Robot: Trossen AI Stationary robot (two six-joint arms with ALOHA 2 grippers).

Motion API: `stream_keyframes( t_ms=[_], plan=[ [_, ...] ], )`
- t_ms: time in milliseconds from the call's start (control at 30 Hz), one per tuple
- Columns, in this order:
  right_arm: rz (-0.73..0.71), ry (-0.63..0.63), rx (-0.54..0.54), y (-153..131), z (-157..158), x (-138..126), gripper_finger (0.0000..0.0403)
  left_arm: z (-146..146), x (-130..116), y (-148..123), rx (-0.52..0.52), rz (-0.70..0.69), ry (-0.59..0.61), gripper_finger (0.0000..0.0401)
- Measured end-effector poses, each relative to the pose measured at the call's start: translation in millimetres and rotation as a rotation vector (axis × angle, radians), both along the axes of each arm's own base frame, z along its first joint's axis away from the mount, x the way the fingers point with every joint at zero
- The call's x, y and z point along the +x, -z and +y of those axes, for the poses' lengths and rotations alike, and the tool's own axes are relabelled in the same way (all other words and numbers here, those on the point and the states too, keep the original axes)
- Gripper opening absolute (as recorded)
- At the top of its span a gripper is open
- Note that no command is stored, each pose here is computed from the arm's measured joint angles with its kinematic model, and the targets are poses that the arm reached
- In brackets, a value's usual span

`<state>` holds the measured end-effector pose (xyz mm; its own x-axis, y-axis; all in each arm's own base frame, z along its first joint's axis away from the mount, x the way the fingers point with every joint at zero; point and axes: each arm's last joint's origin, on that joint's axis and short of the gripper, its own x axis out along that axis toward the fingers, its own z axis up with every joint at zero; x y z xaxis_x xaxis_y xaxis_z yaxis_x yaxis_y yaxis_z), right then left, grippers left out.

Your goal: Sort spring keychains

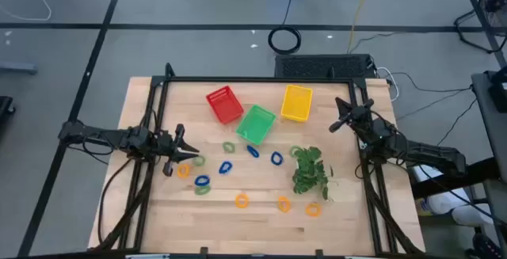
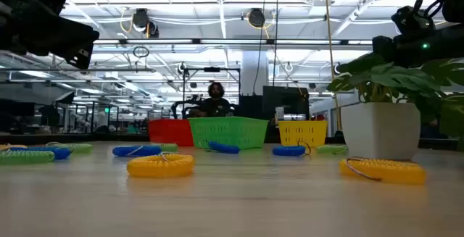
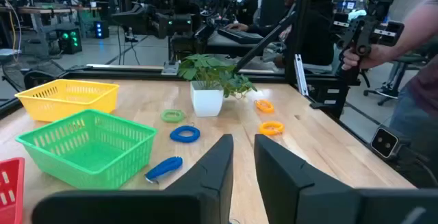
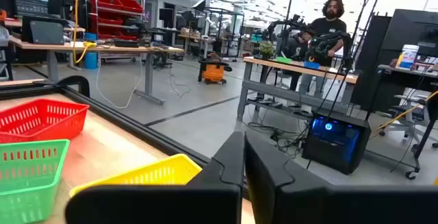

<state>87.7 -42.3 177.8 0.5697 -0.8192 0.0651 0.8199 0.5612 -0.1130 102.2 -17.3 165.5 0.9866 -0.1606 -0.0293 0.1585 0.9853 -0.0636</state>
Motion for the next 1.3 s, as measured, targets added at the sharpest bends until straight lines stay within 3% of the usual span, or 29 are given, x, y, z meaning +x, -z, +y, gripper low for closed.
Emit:
stream_keyframes(
  t_ms=[467, 733, 1033, 1300],
  plan=[
    [0.002, 0.000, -0.002, -0.1, 0.0, 0.0, 0.0000, 0.0, 0.0, 0.1, 0.000, 0.000, 0.000, 0.0067],
    [0.092, -0.001, -0.102, -7.3, 1.3, -0.4, 0.0010, 0.0, 0.0, 0.1, 0.000, 0.000, 0.000, 0.0067],
    [-0.008, 0.052, -0.155, -62.9, 3.2, -10.8, 0.0038, 0.0, 0.0, 0.1, 0.000, 0.001, 0.000, 0.0067],
    [-0.024, 0.091, -0.150, -116.8, 1.6, -7.5, 0.0041, 0.0, 0.0, 0.1, 0.000, 0.000, 0.000, 0.0067]
  ],
)
